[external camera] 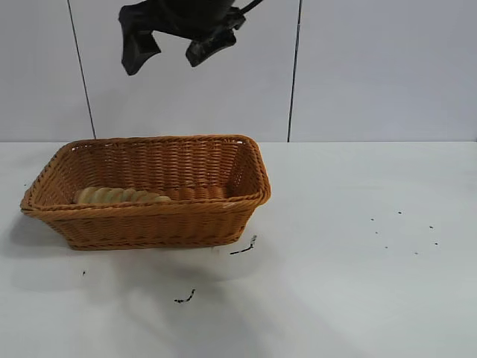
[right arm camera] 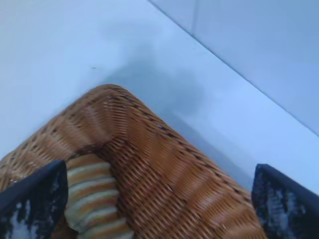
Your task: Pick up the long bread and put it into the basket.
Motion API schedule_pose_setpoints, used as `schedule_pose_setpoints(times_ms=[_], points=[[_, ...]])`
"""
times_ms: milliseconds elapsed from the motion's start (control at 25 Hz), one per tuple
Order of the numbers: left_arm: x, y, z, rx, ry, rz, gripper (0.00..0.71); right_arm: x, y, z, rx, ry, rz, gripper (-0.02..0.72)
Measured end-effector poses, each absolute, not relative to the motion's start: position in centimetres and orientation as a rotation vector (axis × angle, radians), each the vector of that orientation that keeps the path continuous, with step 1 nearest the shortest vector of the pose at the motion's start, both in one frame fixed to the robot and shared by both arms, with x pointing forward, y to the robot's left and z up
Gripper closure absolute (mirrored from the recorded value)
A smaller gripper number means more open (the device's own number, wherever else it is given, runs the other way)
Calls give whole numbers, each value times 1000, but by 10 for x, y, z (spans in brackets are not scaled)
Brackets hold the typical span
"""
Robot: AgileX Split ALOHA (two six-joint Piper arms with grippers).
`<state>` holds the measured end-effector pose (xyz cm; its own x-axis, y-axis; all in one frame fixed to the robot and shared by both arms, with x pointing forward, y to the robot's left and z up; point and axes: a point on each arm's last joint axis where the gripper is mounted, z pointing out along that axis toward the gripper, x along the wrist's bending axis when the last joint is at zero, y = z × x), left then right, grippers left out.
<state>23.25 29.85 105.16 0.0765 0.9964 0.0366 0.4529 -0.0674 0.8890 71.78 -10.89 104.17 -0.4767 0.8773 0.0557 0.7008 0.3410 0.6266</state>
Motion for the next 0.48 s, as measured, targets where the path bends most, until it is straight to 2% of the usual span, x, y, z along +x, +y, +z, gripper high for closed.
schedule_pose_setpoints(times_ms=[240, 480], points=[[232, 298, 1052, 1622, 1469, 937, 18, 740, -204, 1038, 1623, 2183, 708, 14], [232, 298, 1052, 1622, 1469, 937, 18, 747, -279, 1038, 1777, 2054, 650, 14]])
